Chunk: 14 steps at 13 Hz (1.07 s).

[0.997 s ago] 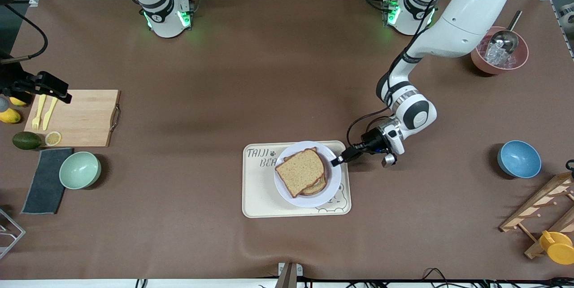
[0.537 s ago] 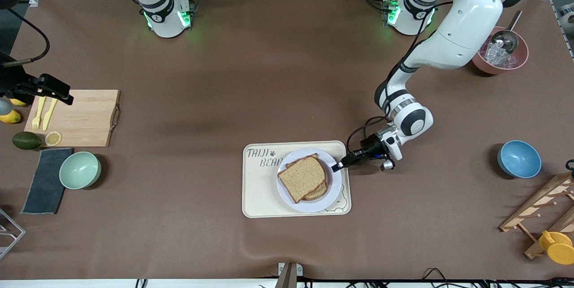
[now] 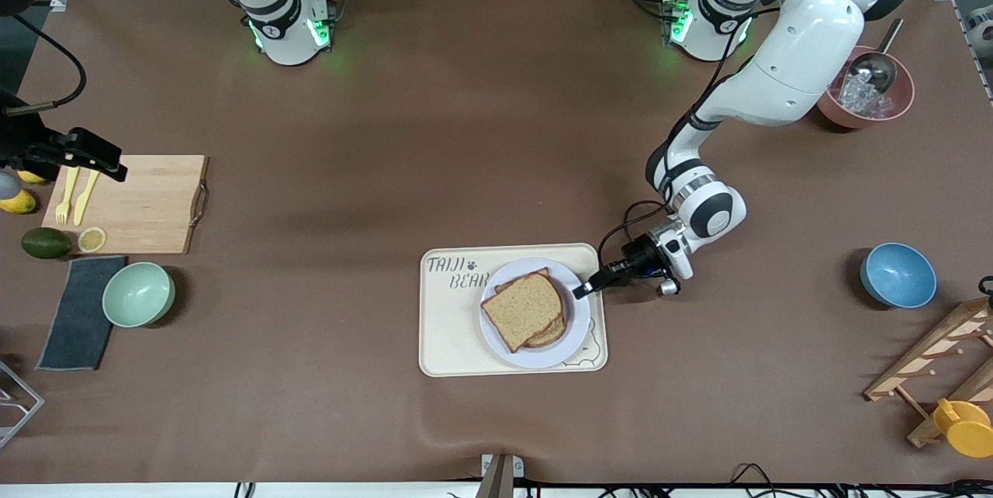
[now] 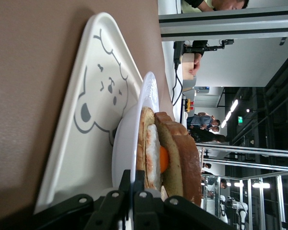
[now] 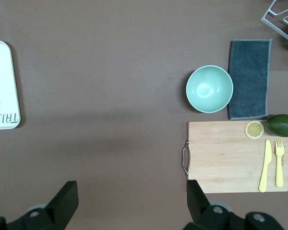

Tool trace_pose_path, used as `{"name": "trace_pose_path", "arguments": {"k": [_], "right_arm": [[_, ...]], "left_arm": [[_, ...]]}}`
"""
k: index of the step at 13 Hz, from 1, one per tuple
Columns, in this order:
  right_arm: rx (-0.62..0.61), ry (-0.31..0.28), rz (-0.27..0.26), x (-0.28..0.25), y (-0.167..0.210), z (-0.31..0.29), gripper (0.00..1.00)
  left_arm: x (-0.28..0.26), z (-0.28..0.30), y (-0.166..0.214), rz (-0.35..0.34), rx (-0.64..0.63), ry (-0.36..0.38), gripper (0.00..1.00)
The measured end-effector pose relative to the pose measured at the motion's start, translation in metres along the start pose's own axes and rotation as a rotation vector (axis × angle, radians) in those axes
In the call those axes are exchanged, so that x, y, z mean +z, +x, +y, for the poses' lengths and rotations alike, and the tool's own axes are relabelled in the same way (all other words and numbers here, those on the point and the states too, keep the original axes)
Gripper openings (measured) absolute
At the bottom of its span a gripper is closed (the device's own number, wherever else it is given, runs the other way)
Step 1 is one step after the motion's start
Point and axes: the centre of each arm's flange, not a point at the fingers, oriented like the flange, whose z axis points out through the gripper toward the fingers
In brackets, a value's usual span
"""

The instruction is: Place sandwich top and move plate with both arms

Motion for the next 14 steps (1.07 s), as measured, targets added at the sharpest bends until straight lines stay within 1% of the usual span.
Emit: {"name": "trace_pose_path", "arguments": {"k": [1,2,3,4,6,9,10,11,14], "right_arm": [[0.0,0.0,0.0,0.0,0.0,0.0,1.0],[0.0,0.0,0.0,0.0,0.0,0.0,1.0],[0.0,0.0,0.0,0.0,0.0,0.0,1.0],[0.0,0.0,0.0,0.0,0.0,0.0,1.0],[0.0,0.0,0.0,0.0,0.0,0.0,1.0],[0.0,0.0,0.0,0.0,0.0,0.0,1.0],[0.0,0.0,0.0,0.0,0.0,0.0,1.0],[0.0,0.0,0.0,0.0,0.0,0.0,1.0],[0.0,0.0,-0.001,0.001,0.0,0.0,1.0]], "left_arm": [[-0.001,0.0,0.001,-0.009,0.011,0.008,0.09],[-0.001,0.001,0.003,-0.015,0.014,0.008,0.19],[-0.001,0.001,0.003,-0.016,0.011,0.011,0.19],[-0.001,0.003,0.004,-0.015,0.001,0.008,0.26],[0.001,0.01,0.007,-0.014,-0.033,-0.002,0.47],[0.002,0.022,0.01,-0.009,-0.044,-0.008,0.8],[0.0,0.025,0.012,-0.003,-0.048,0.0,0.91],[-0.002,0.022,0.012,0.006,-0.049,0.026,1.0],[-0.003,0.022,0.012,0.007,-0.055,0.027,1.0]]}}
